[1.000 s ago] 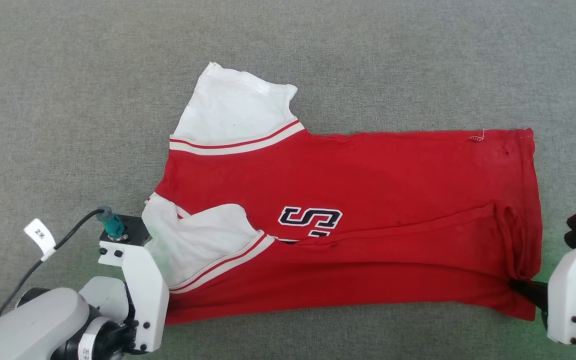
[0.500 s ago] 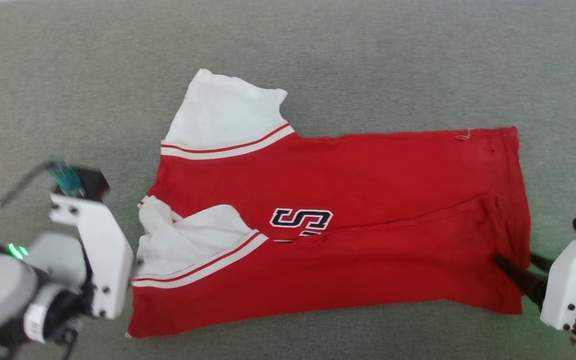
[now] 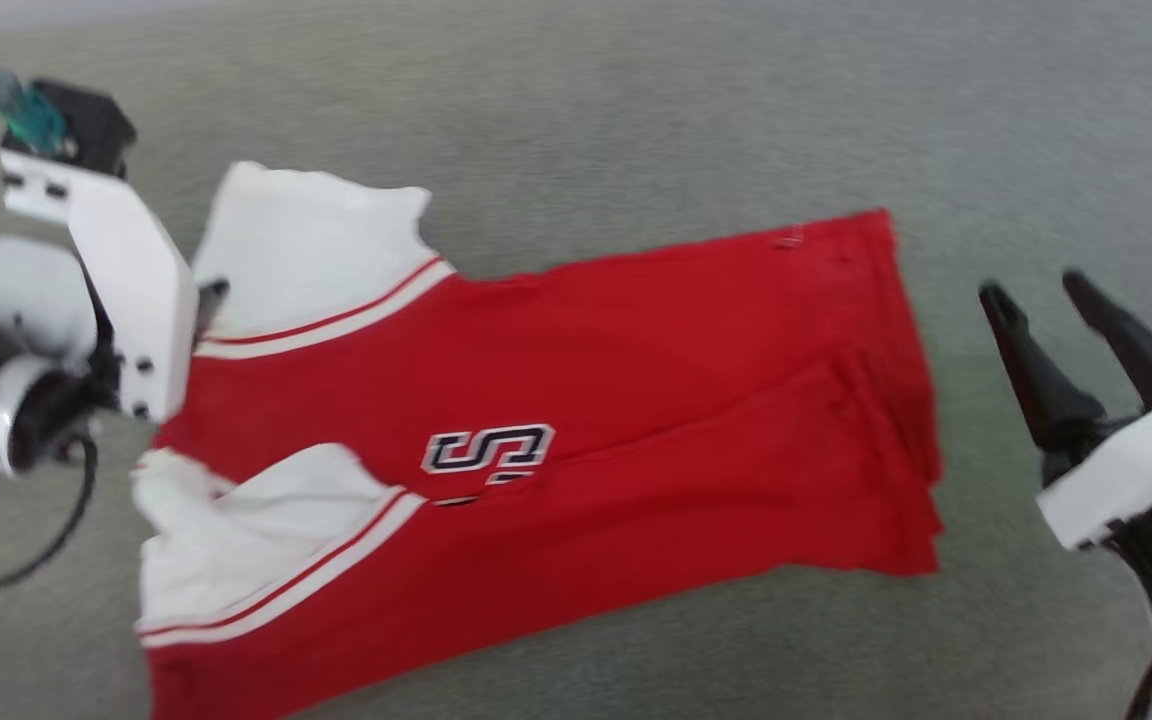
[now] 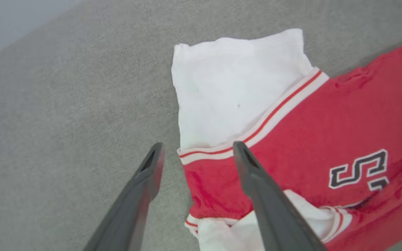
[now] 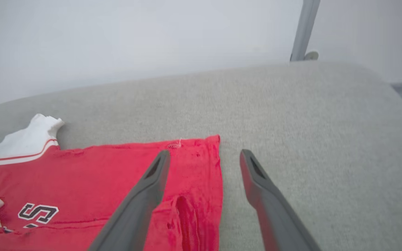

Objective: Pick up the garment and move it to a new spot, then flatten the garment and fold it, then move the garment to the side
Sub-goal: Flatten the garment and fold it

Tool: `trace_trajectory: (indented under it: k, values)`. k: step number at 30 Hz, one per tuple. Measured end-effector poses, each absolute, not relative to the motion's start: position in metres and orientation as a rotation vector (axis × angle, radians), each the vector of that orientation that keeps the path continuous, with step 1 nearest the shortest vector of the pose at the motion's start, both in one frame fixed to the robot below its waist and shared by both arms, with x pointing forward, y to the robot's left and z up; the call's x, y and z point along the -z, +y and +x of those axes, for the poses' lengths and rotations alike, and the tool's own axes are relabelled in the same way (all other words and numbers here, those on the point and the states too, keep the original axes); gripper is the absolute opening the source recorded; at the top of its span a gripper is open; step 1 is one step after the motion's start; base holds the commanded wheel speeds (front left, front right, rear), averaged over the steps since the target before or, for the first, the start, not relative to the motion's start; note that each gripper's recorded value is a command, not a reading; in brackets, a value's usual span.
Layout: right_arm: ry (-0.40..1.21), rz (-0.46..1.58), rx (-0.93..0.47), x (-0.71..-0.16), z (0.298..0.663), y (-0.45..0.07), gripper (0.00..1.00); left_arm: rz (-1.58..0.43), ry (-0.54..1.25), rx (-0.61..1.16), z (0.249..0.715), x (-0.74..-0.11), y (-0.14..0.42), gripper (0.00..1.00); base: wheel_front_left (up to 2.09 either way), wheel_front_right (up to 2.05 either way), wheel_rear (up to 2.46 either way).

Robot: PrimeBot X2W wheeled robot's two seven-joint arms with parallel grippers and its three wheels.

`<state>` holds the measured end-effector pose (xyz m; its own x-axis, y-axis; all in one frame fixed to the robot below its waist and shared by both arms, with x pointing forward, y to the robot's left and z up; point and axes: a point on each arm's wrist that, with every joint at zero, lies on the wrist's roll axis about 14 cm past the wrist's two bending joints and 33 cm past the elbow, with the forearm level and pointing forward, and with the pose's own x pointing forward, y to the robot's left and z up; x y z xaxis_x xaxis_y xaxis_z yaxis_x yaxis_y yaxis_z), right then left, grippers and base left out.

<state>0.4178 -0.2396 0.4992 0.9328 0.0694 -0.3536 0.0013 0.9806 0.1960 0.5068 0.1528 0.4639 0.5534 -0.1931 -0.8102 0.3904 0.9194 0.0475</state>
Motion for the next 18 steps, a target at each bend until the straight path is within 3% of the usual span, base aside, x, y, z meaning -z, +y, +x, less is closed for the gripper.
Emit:
trace_trajectory:
  k: [9, 18]
  values:
    - [0.03, 0.071, 0.044, -0.544, 0.419, -0.259, 1.0, 0.25, 0.92, 0.415, 0.569, -0.428, 0.121, 1.0, 0.0, 0.0, 0.0]
    - [0.019, 0.08, 0.086, -0.528, 0.415, -0.267, 1.0, 0.305, 1.057, 0.382, 0.593, -0.381, 0.119, 1.0, 0.0, 0.0, 0.0]
